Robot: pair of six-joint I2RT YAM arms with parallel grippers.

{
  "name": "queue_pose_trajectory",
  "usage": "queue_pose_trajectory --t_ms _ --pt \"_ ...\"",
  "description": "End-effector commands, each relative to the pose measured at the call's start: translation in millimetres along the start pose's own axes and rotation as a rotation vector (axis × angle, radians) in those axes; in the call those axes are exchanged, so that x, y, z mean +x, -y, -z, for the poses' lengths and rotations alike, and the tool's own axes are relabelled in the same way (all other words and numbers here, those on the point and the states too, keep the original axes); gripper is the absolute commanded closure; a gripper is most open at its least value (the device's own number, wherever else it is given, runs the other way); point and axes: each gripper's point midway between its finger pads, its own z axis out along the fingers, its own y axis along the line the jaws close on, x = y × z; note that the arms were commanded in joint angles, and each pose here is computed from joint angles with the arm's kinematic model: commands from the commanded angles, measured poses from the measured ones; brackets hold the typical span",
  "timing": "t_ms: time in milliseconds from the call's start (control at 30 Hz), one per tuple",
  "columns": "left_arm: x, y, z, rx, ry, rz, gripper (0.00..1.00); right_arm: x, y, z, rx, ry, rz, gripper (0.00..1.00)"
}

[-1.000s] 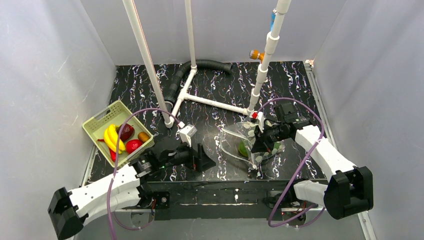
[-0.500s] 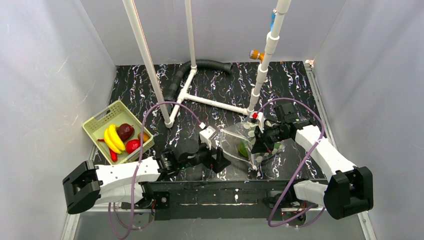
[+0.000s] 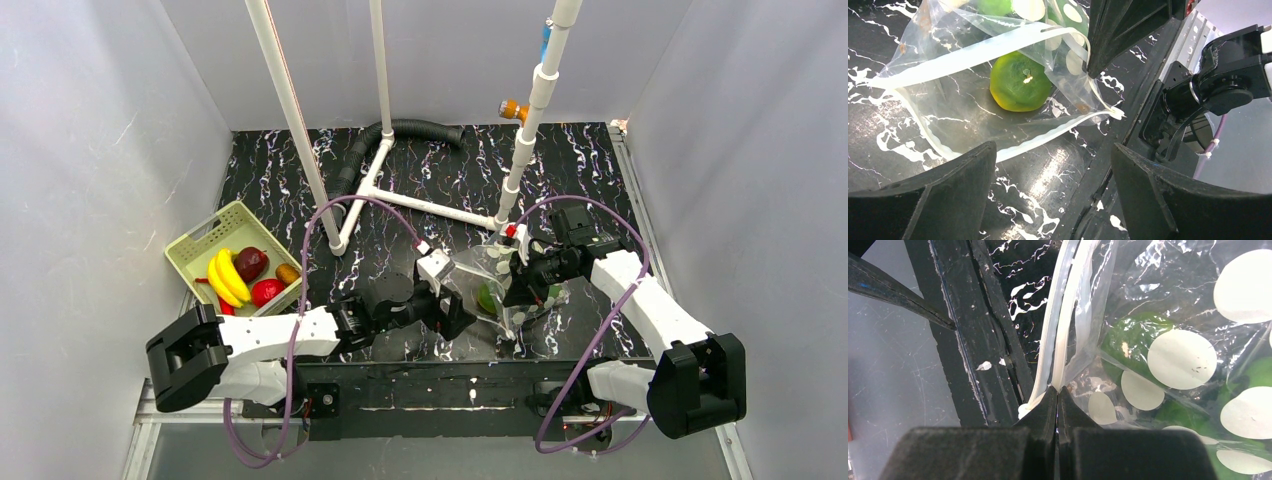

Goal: Open the zip-top bag and remove the fake food
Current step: Pick up the fake fruit from the zipper food storage bag.

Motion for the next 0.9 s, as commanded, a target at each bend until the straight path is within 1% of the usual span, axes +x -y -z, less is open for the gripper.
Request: queue_pose_trajectory --t_ms 0,167,500,700,867 --pt "-26 4 -6 -0.001 0.078 -0.057 0.18 -17 -4 9 -0.005 0.046 0.047 0.99" --pt "-27 4 -9 0.01 0.082 -0.101 0.19 -18 -5 9 -0.008 0.048 0.047 0.99" --pt "-26 2 -18 0.005 0.08 -0.144 0.19 -18 -5 9 -0.008 0.047 0.049 0.99" --pt "-31 1 -23 0.01 0.104 -0.189 0.19 -17 -5 9 -0.01 0.047 0.048 0.99" --pt "-34 -3 -30 0.015 0.099 -0.171 0.24 -18 -5 9 -0.008 0.048 0.048 0.99"
